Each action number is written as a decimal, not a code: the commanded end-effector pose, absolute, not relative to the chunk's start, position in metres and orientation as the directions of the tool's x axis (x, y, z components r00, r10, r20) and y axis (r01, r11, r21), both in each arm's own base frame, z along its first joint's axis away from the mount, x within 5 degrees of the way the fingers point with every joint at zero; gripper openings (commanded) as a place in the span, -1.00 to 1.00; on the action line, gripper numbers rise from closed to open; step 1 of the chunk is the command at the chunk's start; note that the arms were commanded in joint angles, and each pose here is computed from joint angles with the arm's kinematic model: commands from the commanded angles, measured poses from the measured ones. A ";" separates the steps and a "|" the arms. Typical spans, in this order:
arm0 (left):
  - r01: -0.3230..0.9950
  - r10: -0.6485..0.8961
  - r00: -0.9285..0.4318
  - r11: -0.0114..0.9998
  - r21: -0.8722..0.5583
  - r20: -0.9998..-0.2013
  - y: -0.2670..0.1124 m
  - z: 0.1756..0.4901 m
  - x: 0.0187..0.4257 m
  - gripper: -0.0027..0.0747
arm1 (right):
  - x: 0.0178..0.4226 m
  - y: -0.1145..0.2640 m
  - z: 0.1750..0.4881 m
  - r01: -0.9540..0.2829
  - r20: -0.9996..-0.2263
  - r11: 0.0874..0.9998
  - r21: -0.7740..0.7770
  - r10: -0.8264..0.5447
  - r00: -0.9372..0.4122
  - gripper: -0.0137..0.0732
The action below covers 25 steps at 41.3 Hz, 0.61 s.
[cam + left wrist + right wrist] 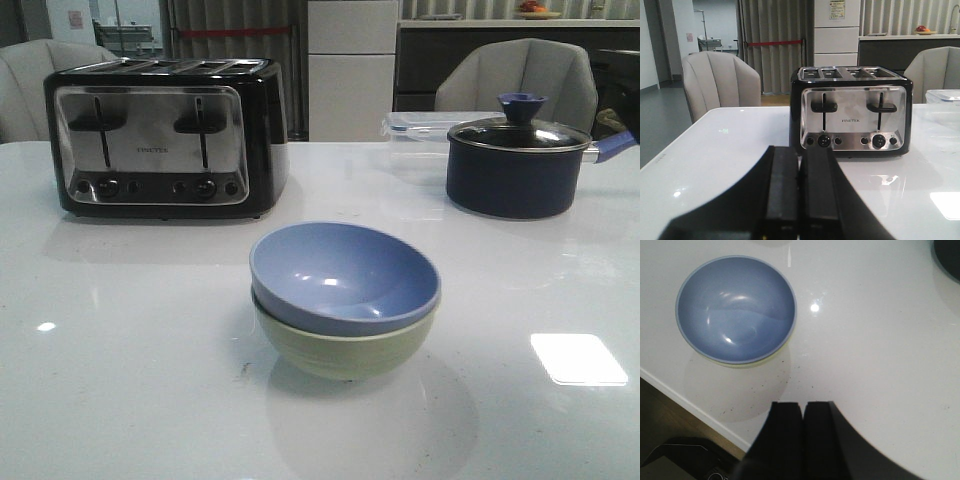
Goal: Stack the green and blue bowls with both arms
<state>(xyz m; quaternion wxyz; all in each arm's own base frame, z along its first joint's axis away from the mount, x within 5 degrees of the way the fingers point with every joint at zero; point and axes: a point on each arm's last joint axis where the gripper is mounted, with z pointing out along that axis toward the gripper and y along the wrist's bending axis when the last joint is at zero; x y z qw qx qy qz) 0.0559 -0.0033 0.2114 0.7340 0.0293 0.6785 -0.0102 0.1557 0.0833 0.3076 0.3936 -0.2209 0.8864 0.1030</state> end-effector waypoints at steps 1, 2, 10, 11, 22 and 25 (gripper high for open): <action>0.049 0.008 0.166 0.999 0.016 -0.986 -0.002 0.217 0.054 -0.69 | 0.156 0.082 0.323 -0.474 -0.812 0.881 -0.008 -0.283 -0.511 -0.55; 0.049 0.008 0.166 0.999 0.016 -0.986 -0.002 0.217 0.054 -0.69 | 0.154 0.079 0.323 -0.466 -0.819 0.885 -0.008 -0.273 -0.505 -0.55; 0.049 0.008 0.166 0.999 0.016 -0.986 -0.002 0.217 0.054 -0.69 | 0.127 0.042 0.314 -0.320 -0.928 0.947 -0.013 -0.130 -0.348 -0.55; 0.049 0.008 0.166 0.999 0.016 -0.986 -0.002 0.217 0.054 -0.69 | 0.121 0.037 0.309 -0.295 -0.941 0.955 -0.013 -0.112 -0.320 -0.55; 0.049 0.008 0.166 0.999 0.016 -0.986 -0.002 0.217 0.054 -0.69 | 0.069 0.002 0.253 -0.031 -1.000 0.999 -0.014 -0.015 -0.017 -0.55; 0.049 0.008 0.166 0.999 0.016 -0.986 -0.002 0.217 0.054 -0.69 | 0.061 0.000 0.238 0.000 -1.000 1.000 -0.010 -0.010 0.027 -0.55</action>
